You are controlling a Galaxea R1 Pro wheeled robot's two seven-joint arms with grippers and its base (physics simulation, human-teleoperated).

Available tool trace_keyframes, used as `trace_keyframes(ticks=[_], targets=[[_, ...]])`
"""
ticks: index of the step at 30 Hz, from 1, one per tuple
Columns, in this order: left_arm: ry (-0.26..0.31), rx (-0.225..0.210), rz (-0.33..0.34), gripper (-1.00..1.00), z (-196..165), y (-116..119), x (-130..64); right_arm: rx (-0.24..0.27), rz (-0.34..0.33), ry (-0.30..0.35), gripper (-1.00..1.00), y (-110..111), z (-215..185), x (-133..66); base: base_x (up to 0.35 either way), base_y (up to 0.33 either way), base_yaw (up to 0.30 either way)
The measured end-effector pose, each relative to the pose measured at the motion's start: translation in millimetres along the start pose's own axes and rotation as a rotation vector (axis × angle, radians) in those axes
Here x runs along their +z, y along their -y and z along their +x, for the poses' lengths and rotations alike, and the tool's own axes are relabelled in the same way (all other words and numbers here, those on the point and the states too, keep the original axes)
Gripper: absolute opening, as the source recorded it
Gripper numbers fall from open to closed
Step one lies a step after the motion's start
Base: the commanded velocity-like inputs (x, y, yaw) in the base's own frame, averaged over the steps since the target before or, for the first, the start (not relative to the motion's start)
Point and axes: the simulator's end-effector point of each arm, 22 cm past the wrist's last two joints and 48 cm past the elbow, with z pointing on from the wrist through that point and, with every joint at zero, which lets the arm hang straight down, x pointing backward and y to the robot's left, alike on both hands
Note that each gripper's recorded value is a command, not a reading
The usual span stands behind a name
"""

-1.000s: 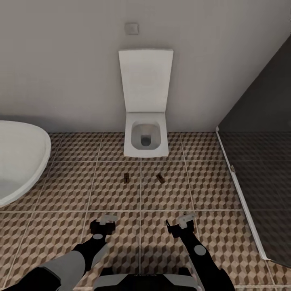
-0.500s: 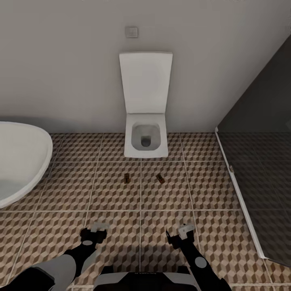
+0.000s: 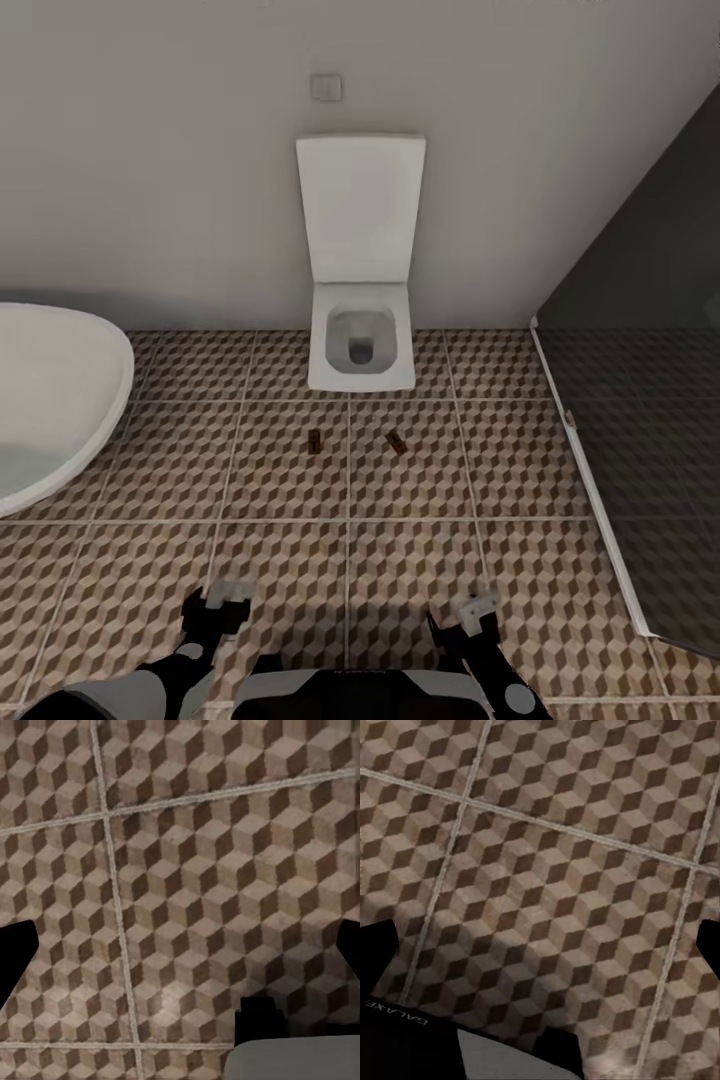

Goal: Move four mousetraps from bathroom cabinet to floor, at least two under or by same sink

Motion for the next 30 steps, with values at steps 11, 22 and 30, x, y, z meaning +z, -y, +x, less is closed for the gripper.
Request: trace_keyframes(ticks=[11, 22, 30], targets=[[-0.035, -0.044, -0.033, 1.0, 45.8, -14.5, -28.1, 0.092, 0.054, -0.057, 1.0, 17.9, 67.5, -39.5, 0.0, 0.0, 0.0], [-0.079, -0.098, -0.079, 1.0, 104.0, -32.1, -65.7, 0.11, 0.069, -0.119, 1.0, 24.9, 99.9, -65.7, 0.0, 0.0, 0.0], [-0.073, -0.108, -0.079, 1.0, 121.5, -29.5, -85.7, 0.119, 0.07, -0.154, 1.0, 20.5, 115.6, -81.2, 0.0, 0.0, 0.0]])
